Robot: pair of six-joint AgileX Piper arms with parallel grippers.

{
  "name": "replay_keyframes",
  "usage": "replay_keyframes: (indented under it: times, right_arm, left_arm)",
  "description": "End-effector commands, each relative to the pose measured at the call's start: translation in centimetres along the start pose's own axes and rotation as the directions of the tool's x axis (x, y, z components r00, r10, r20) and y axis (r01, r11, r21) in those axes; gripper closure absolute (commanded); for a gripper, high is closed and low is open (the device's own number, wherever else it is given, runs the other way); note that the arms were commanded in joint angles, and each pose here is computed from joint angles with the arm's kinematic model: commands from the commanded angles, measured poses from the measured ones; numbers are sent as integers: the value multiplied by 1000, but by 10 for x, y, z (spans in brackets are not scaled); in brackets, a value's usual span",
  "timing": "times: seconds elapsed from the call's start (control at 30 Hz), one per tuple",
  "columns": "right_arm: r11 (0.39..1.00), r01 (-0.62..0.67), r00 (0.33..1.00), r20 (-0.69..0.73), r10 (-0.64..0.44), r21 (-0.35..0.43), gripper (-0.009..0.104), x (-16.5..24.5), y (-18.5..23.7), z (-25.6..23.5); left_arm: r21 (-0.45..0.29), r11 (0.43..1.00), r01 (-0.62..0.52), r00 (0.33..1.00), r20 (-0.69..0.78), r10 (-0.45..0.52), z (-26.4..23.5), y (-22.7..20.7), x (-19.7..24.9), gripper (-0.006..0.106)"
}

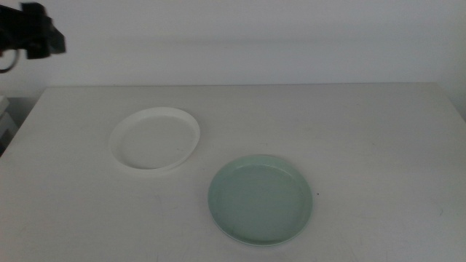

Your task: Stack the three bowls on top of each other.

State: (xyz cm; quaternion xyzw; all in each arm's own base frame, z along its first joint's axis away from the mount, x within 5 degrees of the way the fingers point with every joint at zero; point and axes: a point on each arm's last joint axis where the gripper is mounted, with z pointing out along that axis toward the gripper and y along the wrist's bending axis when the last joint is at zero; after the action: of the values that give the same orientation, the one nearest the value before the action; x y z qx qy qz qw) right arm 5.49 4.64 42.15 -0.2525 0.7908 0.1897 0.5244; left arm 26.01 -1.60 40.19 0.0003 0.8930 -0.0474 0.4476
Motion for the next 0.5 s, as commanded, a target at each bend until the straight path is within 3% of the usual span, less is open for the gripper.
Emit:
replay_keyframes:
  times: [0.0, 0.47]
  right_arm:
    - [1000, 6, 997, 72, -7, 2, 40, -10, 0, -2]
    - [1000, 6, 997, 73, -7, 2, 40, -11, 0, -2]
  left_arm:
    - [8, 1000, 11, 998, 66, -12, 3, -2, -15, -4]
    - [1, 999, 36, 976, -217, -35, 98, 10, -13, -4]
